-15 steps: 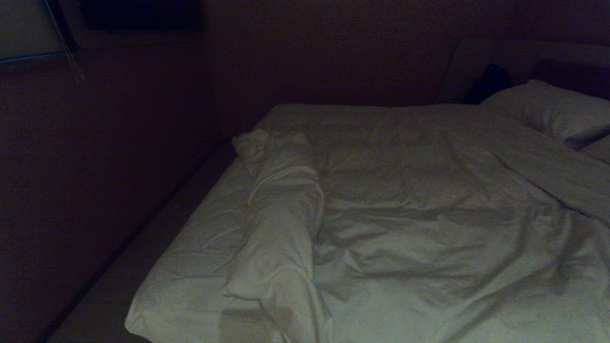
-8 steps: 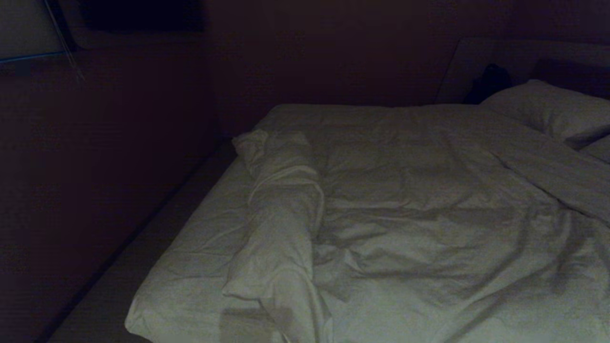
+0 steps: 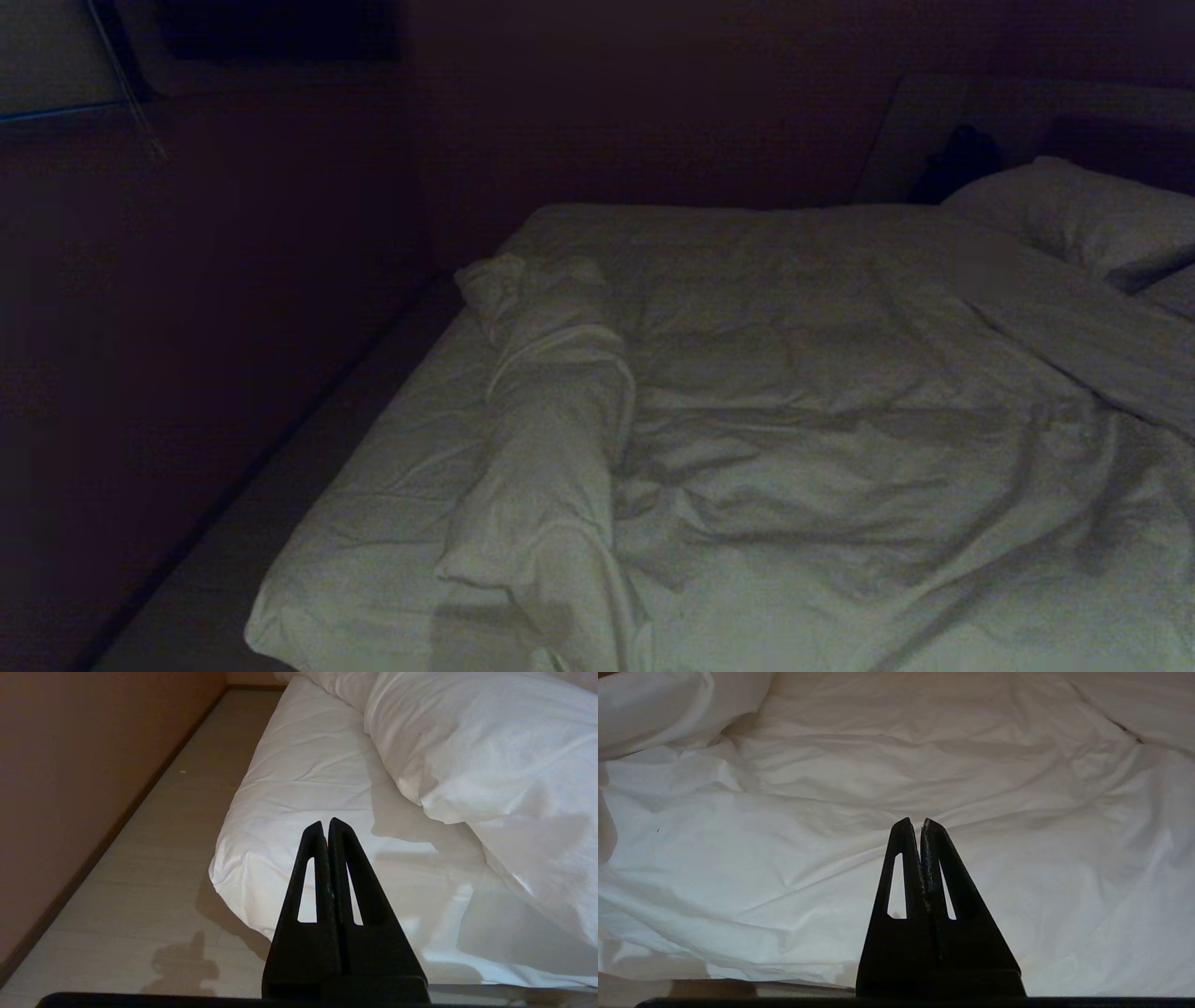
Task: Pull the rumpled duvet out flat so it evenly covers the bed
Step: Flatten the corners of the folded blanket
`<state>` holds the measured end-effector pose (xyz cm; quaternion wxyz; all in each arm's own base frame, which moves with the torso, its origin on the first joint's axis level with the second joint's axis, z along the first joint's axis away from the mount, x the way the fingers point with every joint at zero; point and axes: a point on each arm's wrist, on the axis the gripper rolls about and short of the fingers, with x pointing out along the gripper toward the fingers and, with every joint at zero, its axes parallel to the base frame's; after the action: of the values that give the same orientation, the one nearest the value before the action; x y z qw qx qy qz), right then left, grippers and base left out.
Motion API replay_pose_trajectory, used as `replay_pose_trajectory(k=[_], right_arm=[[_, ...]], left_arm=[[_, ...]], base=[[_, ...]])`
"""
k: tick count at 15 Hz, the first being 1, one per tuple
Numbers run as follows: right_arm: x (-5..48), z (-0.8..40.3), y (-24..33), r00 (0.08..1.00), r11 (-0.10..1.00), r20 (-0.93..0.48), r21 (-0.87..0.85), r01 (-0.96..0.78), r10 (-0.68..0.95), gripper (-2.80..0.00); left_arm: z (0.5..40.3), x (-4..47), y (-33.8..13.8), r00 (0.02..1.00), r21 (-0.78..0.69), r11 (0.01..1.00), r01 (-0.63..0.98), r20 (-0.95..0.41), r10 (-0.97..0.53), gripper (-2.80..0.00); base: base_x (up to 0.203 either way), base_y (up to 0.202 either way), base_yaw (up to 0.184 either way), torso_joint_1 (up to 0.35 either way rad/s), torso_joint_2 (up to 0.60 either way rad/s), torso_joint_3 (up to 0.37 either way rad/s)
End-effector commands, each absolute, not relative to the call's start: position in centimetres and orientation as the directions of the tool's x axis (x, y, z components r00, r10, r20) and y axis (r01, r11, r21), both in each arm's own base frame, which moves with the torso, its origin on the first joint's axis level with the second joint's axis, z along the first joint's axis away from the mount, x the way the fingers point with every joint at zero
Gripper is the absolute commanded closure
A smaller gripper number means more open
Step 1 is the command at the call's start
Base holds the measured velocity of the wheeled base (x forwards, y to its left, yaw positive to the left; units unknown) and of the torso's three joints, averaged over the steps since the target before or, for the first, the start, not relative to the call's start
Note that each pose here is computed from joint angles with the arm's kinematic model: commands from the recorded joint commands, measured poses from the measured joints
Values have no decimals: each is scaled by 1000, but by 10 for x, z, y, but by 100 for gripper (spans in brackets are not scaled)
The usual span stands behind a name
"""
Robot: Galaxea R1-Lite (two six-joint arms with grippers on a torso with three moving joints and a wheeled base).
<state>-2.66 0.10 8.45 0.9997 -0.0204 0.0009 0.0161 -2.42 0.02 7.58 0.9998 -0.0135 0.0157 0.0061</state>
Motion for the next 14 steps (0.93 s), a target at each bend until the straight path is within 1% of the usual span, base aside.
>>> replay_pose_trajectory(k=[1, 4, 6, 8, 14], right_arm=[[-26, 83, 1, 999, 999, -6, -41, -32, 31, 0], [-24, 75, 0, 1000, 999, -28, -47, -8, 7, 0], [-23, 76, 0, 1000, 999, 2, -45, -3, 3, 0], [-23, 76, 0, 1000, 1000, 2, -10, -3, 3, 0], [-23, 76, 0, 1000, 1000, 3, -8, -3, 3, 0]], left_arm=[[76, -24, 0, 999, -27, 1000, -13, -32, 12, 0], [76, -24, 0, 999, -27, 1000, -13, -31, 12, 0], [76, -24, 0, 999, -27, 1000, -13, -32, 12, 0], [76, -24, 0, 999, -27, 1000, -13, -32, 12, 0], [76, -24, 0, 999, -27, 1000, -13, -31, 12, 0]], base=[[0, 0, 0, 0, 0, 0], [0, 0, 0, 0, 0, 0], [0, 0, 0, 0, 0, 0], [0, 0, 0, 0, 0, 0], [0, 0, 0, 0, 0, 0]])
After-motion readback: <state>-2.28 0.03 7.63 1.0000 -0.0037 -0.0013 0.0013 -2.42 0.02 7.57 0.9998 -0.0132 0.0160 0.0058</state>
